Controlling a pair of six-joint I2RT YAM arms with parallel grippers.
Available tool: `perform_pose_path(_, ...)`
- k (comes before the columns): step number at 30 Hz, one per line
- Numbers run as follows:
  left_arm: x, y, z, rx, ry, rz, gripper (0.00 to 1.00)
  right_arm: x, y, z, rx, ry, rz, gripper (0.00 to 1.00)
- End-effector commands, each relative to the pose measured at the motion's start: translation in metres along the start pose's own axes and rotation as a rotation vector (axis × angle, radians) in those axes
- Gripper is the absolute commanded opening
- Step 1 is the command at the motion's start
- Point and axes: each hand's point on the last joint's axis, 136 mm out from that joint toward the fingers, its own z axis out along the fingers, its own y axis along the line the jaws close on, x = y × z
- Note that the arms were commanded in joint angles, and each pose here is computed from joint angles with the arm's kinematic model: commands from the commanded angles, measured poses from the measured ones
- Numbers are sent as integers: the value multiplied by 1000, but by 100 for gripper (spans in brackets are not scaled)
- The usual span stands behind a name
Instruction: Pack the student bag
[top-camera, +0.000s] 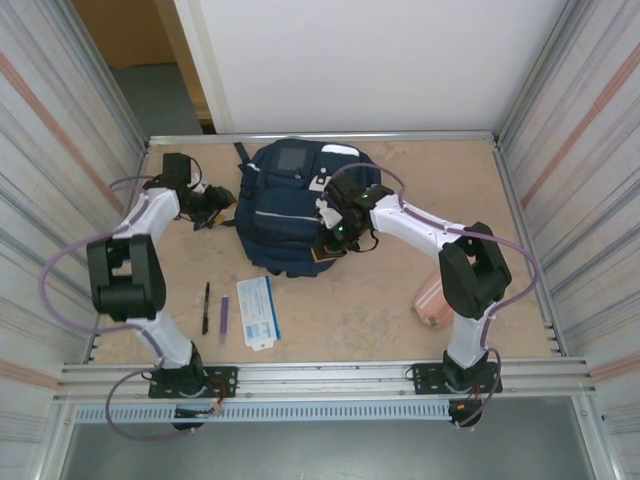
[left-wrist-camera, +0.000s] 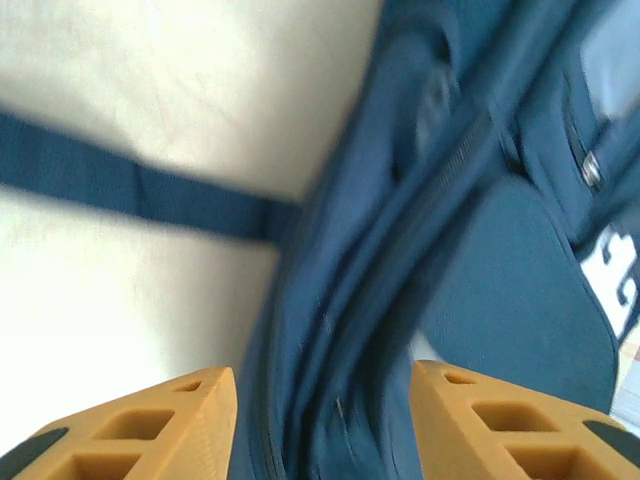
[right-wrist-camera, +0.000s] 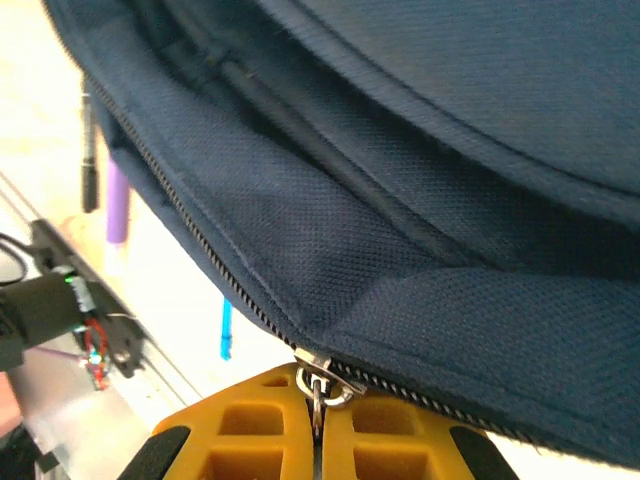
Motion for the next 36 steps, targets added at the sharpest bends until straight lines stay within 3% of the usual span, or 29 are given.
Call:
perform_pose_path(1,47,-7,-23,-25,9,13,57,-9,33,1,-105,9,-19,0)
perform_pose_path(3,71,-13,-28,-32,1,45,61,-9,43,5,-142,22,-34,0)
perform_pose_path(8,114,-15,-28,-32,-7,20,59,-6,60,21,-218,44,-30,0)
perform_pose_path(15,118,-5,-9,-66,7,-27,59,8,87,41,-292,105,-70,0)
perform_pose_path(17,117,-3,0,-84,-2,-24,55,13,96,46,-325,129,-79,0)
perform_pose_path(20,110,0,15,-93,-17,-7,42,21,101,50,-326,150,-93,0)
perform_pose_path(23,107,1,25,-70,13,14,2,24,81,52,-252,152,-75,0)
perform_pose_path(27,98,3,14,-82,-23,61,0,25,32,48,-113,142,-43,0)
perform_pose_path(33,79,17,-11,-89,-65,56,0,19,-46,27,-16,99,49,0)
perform_pose_path(36,74,13,-16,-18,-38,44,0,14,-91,16,82,66,94,0)
